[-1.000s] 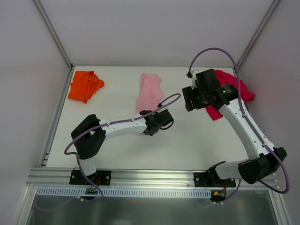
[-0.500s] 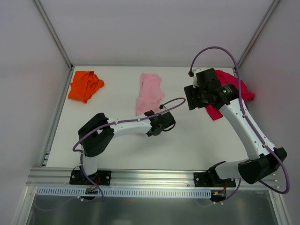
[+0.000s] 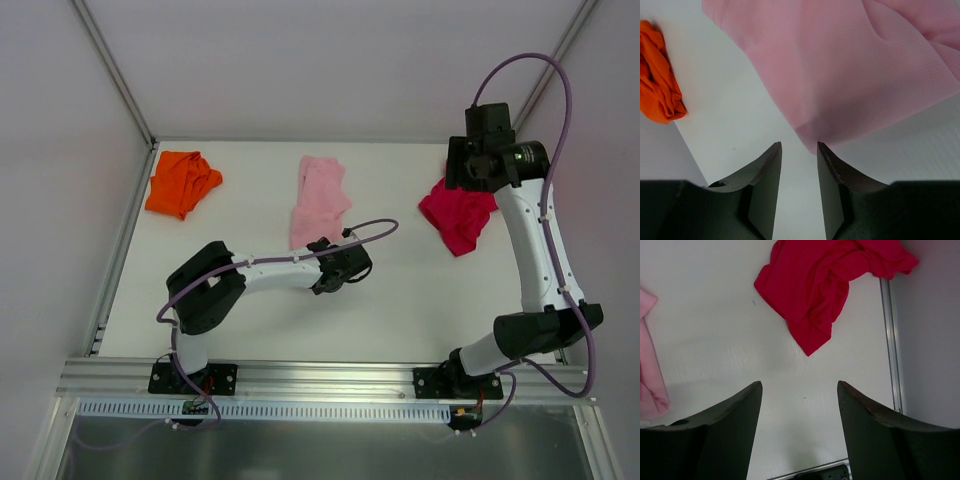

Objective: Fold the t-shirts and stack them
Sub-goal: Grab one side of the 2/3 rectangular tshirt with left arm

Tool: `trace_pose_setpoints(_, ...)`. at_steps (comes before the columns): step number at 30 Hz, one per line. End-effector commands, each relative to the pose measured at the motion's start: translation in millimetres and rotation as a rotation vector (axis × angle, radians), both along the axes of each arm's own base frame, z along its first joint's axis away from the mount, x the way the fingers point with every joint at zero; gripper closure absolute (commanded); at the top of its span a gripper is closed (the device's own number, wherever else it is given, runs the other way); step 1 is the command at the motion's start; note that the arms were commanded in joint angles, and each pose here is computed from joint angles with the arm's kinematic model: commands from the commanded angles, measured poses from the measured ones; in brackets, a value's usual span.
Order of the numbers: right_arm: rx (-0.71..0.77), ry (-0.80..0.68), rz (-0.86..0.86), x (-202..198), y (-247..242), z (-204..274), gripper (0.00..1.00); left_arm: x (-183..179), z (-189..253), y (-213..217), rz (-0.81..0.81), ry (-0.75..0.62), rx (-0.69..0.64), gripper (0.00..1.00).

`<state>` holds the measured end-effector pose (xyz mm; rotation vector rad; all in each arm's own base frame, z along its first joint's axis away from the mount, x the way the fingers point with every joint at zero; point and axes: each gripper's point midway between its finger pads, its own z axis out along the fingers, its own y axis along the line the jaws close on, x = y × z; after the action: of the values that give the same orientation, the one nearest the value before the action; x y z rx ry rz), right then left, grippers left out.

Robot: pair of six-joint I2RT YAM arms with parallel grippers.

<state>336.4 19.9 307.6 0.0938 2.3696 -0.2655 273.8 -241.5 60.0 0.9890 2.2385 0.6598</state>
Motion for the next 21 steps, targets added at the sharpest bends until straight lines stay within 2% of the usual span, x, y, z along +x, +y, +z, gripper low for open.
trace_pose_setpoints(1, 0.008, -0.023, -0.109, 2.6, -19.5, 17.6, 0.34, 6.0, 5.5, 5.0, -0.018, -0.038, 0.068, 0.65)
trace_pose_setpoints(5, 0.063, -0.031, -0.082, 11.1, -9.9, 21.8, 0.34, 1.2, 3.2, 2.8, -0.022, -0.015, 0.062, 0.65)
trace_pose_setpoints(11, 0.075, -0.009, -0.067, 13.5, -5.6, 12.2, 0.34, -15.6, 11.0, -18.6, -0.08, 0.032, -0.016, 0.58)
trace_pose_setpoints(16, 0.077, -0.003, -0.06, 13.2, -5.0, 10.0, 0.34, -28.2, 13.7, -30.9, -0.135, 0.058, -0.058, 0.57)
trace_pose_setpoints(21, 0.083, -0.006, -0.052, 13.0, -3.0, 10.2, 0.34, -28.3, 1.7, -30.3, -0.153, 0.065, -0.035, 0.56)
